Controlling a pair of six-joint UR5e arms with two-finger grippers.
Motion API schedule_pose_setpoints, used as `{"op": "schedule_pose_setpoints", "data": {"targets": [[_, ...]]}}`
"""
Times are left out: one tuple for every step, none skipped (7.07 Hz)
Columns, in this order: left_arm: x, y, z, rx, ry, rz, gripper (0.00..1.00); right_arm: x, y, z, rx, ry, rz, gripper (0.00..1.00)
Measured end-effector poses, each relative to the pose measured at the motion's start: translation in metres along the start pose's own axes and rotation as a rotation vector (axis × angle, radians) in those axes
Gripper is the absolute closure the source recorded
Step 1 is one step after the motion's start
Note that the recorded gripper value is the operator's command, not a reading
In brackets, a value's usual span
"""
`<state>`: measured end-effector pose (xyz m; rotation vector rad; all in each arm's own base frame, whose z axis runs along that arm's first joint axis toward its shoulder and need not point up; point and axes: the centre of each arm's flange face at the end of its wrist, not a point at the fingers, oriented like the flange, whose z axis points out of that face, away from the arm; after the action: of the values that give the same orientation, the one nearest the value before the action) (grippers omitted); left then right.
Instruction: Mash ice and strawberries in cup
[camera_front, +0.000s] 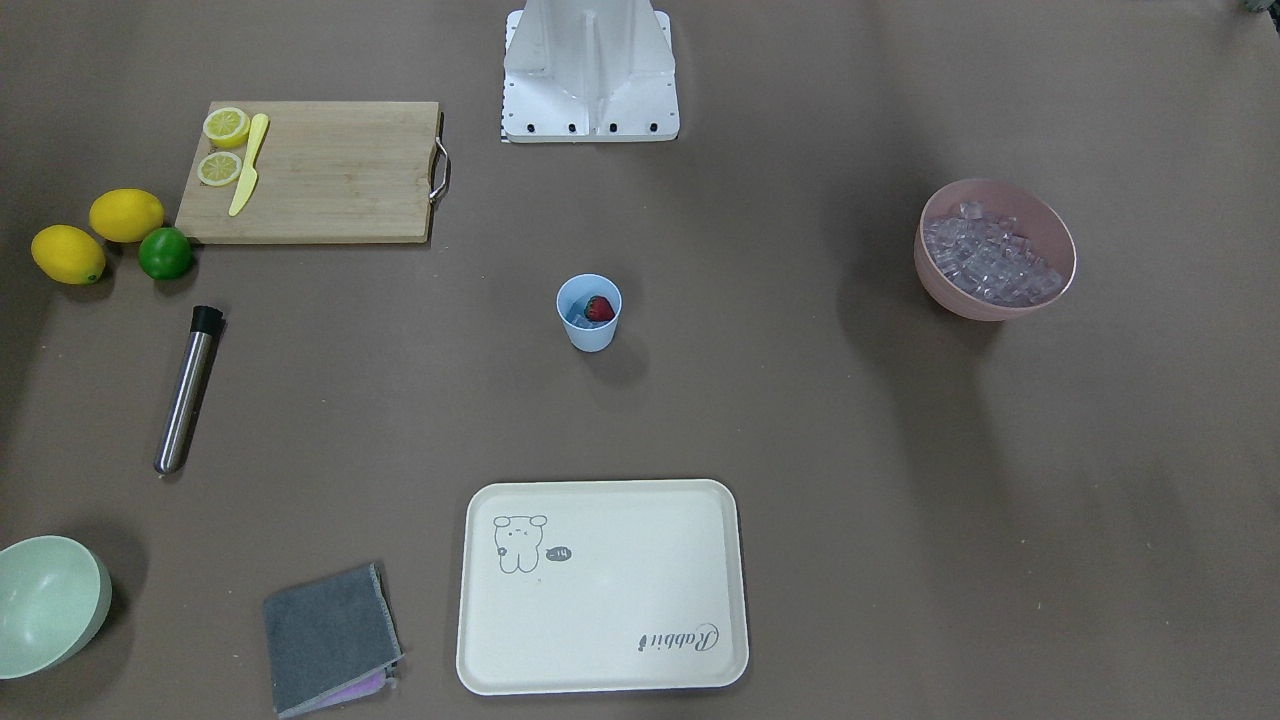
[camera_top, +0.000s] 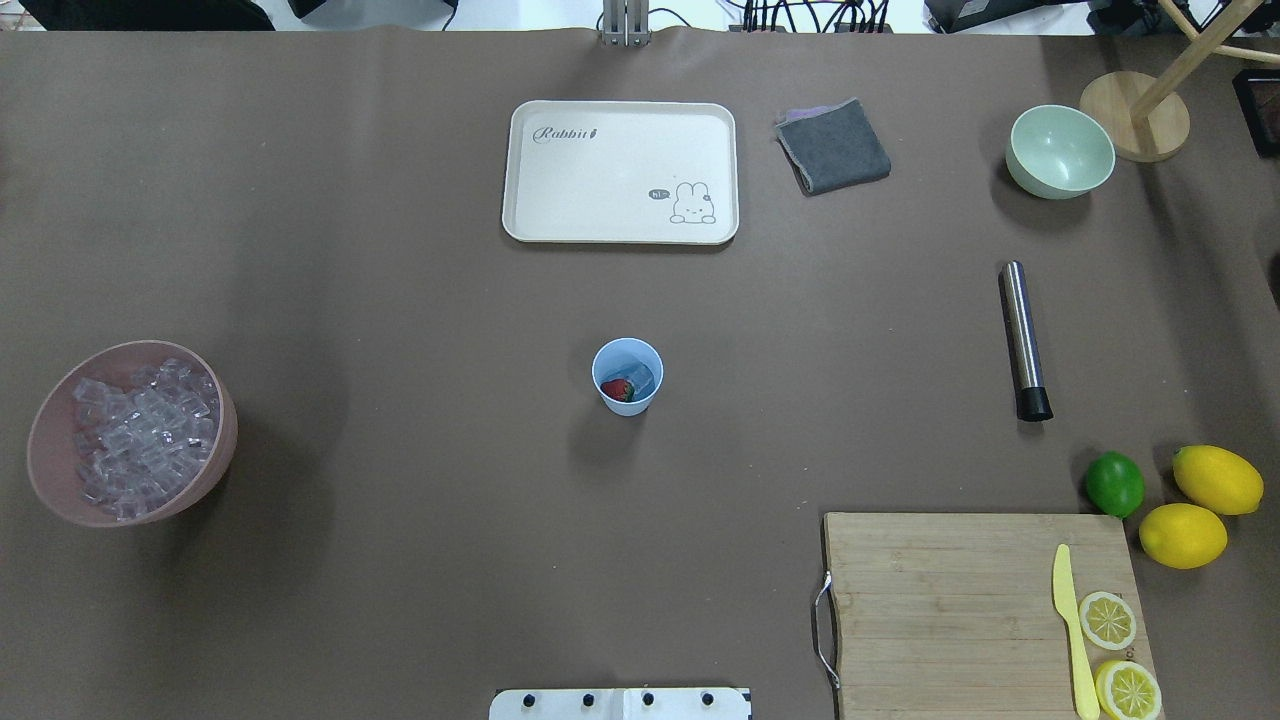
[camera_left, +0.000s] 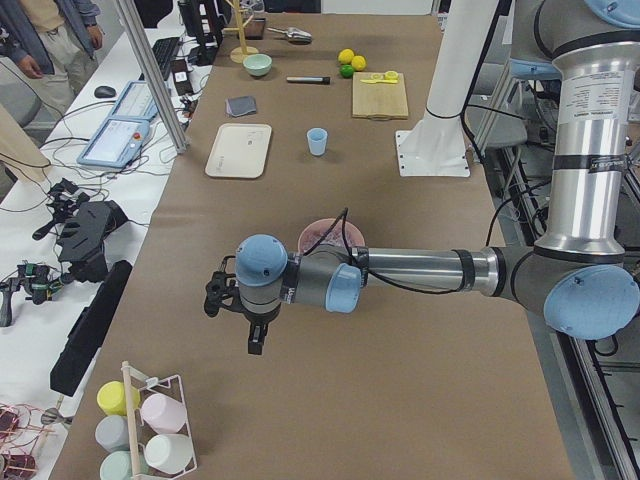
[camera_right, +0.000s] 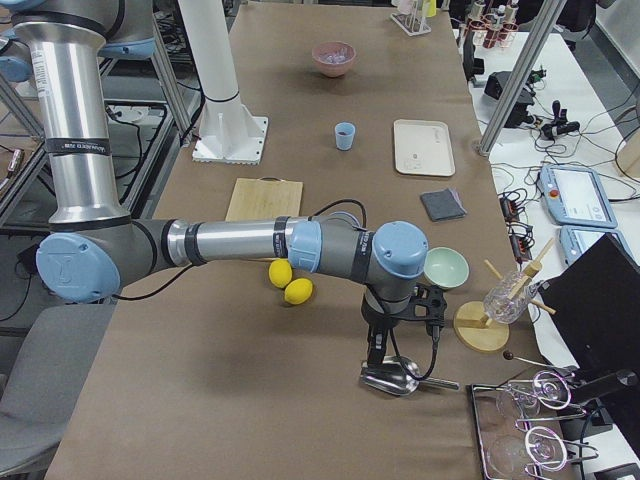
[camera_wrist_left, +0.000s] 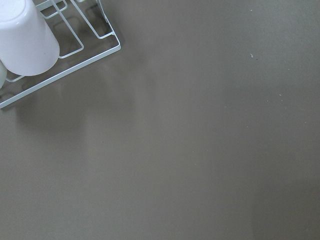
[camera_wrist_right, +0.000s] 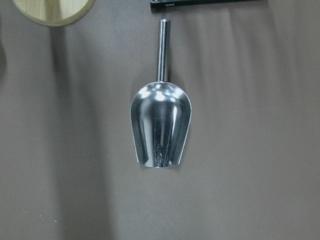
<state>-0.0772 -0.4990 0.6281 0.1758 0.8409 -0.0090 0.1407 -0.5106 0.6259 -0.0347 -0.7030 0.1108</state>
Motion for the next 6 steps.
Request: {"op": "schedule_pose_setpoints", "data": {"targets": [[0.000,0.000,0.000,0.000,-0.001,0.000,0.03,0.004,-0.005,0.007,-0.005,-0.001,-0.002,0.00],[0.000,0.000,0.000,-0.001,-0.001,-0.001,0.03,0.007,-0.009,0.012,-0.005,-0.002,-0.007,0.00],[0.000,0.000,0.000,-0.001,-0.001,-0.001,0.03,0.008,-0.011,0.015,-0.005,-0.001,-0.010,0.00],[0.000,0.000,0.000,-0.001,-0.001,-0.001,0.03,0.010,-0.011,0.018,-0.007,-0.001,-0.009,0.00],[0.000,0.000,0.000,0.000,-0.001,0.000,0.03,0.014,-0.011,0.024,-0.013,-0.001,-0.006,0.00],[0.001,-0.001,-0.001,0.001,0.000,0.001,0.03,0.022,-0.013,0.035,-0.015,-0.001,-0.008,0.00]]}}
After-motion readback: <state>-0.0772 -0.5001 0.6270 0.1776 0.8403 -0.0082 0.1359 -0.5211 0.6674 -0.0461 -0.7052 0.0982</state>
